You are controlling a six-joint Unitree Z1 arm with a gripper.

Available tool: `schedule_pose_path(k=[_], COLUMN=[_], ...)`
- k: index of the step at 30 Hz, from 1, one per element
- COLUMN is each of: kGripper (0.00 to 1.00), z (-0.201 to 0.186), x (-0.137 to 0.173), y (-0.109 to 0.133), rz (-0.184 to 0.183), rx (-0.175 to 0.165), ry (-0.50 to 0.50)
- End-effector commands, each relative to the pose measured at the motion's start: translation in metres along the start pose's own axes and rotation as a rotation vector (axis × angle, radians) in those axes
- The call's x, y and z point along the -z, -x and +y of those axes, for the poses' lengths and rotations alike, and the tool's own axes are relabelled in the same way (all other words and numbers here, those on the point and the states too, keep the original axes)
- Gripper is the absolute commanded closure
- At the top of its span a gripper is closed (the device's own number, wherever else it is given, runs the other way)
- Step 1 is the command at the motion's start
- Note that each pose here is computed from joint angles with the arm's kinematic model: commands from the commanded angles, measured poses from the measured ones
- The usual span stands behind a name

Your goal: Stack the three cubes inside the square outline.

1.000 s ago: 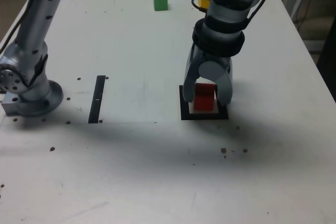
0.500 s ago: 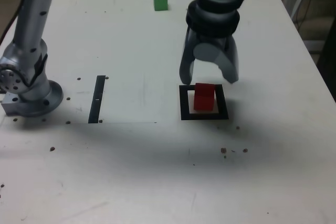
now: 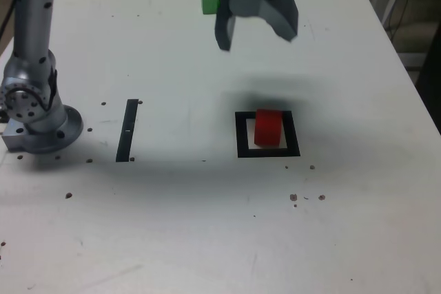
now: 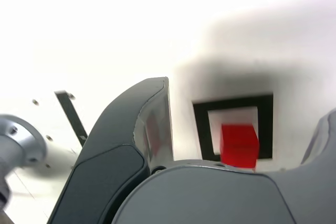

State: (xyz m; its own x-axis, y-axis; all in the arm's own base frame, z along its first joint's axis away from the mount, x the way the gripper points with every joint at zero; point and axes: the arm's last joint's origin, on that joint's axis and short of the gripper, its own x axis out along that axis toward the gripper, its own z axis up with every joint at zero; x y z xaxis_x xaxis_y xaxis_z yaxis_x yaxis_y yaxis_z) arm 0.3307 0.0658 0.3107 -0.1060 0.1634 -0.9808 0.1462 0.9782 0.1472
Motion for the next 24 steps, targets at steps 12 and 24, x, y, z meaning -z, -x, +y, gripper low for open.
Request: schedule_pose_path(k=[12,24], kGripper=[0.01,0.01], z=[0.066,0.125], x=[0.005,-0.01], y=[0.008,0.0], rz=[-0.031,-0.021], rx=[-0.089,-0.099], ry=[0.049,0.066])
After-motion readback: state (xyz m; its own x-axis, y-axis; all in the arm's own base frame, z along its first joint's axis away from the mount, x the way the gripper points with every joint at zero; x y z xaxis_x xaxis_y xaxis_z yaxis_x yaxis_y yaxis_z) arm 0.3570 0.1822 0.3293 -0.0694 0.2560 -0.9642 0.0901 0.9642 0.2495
